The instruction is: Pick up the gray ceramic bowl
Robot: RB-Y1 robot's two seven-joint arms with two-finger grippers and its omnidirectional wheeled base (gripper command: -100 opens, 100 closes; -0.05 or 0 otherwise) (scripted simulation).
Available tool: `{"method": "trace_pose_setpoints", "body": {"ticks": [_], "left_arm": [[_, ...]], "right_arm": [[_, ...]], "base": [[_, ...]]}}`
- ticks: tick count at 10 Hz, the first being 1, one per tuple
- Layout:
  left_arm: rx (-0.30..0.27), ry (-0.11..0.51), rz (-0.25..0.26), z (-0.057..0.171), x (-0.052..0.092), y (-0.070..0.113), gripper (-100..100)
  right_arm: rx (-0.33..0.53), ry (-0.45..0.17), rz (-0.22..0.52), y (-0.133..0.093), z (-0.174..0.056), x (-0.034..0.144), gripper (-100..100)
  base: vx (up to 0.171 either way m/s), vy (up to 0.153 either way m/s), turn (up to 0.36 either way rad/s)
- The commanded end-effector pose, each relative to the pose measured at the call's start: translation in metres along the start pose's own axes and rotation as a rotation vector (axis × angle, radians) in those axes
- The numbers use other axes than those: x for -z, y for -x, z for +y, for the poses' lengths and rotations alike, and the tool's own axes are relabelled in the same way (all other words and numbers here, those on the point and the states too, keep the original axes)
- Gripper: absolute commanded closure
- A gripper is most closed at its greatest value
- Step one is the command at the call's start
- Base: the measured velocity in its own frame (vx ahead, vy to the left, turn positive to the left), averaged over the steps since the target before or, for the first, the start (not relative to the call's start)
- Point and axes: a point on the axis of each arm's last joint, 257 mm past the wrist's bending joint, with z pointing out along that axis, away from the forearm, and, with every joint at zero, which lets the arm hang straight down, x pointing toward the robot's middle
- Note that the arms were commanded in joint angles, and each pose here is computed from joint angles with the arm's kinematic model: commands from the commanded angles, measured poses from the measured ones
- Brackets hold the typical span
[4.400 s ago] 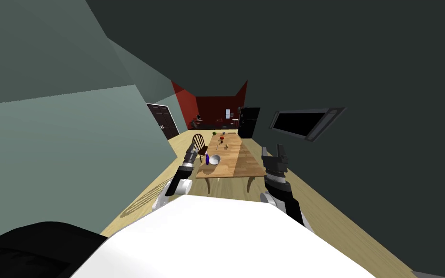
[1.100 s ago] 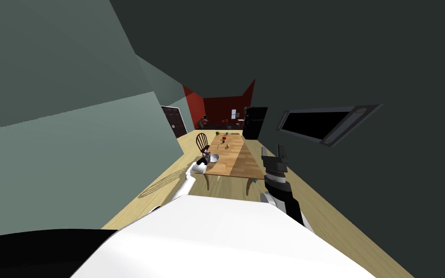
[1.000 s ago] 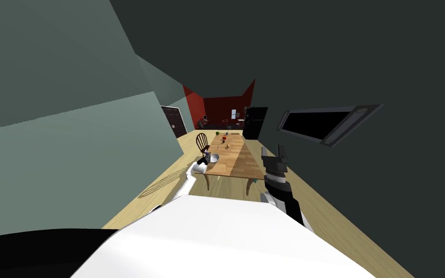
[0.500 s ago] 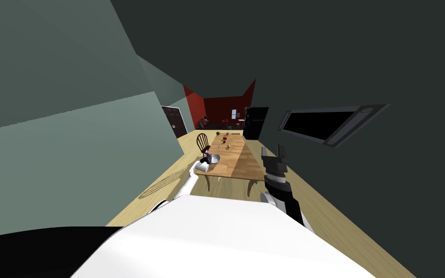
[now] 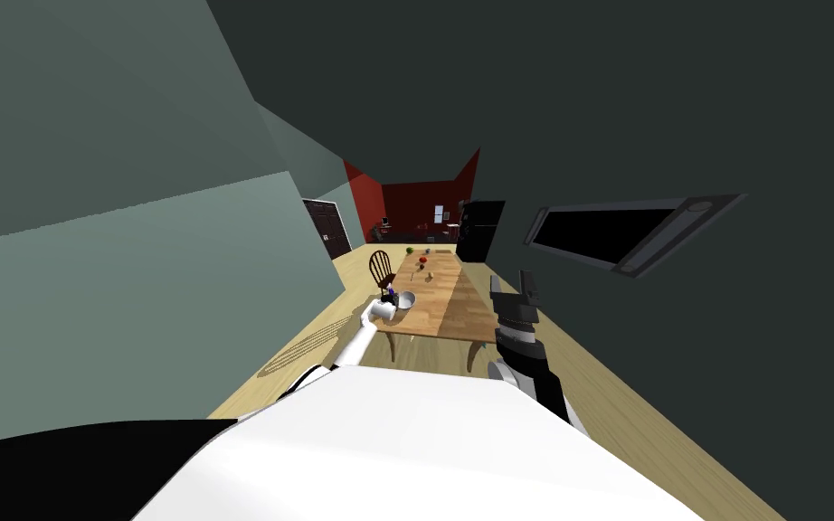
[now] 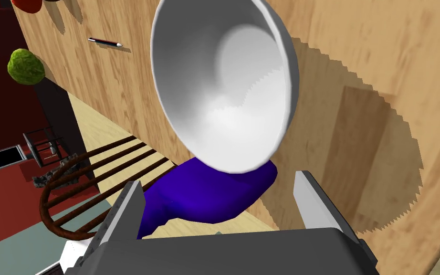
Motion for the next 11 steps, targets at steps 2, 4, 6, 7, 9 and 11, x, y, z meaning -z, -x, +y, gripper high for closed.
{"method": "trace_pose_setpoints", "body": {"ticks": [2, 4, 6, 7, 9, 11], "left_arm": [[0.021, 0.090, -0.002, 0.020, -0.005, -0.012, -100], [0.040, 0.163, 0.005, 0.041, -0.008, -0.028, -100], [0.058, 0.230, 0.020, 0.063, -0.008, -0.048, -100], [0.067, 0.262, 0.031, 0.074, -0.008, -0.059, -100], [0.071, 0.271, 0.033, 0.076, -0.007, -0.061, -100], [0.072, 0.274, 0.034, 0.084, -0.011, -0.059, -100]], "right_arm": [[0.000, 0.000, 0.000, 0.000, 0.000, 0.000, 0], [0.000, 0.000, 0.000, 0.000, 0.000, 0.000, 0], [0.000, 0.000, 0.000, 0.000, 0.000, 0.000, 0], [0.000, 0.000, 0.000, 0.000, 0.000, 0.000, 0], [0.000, 0.000, 0.000, 0.000, 0.000, 0.000, 0], [0.000, 0.000, 0.000, 0.000, 0.000, 0.000, 0]], "base": [[0.055, 0.044, -0.004], [0.078, 0.061, -0.012], [0.093, 0.044, -0.007], [0.086, 0.030, -0.013], [0.045, 0.014, -0.002], [0.020, -0.004, -0.003]]}}
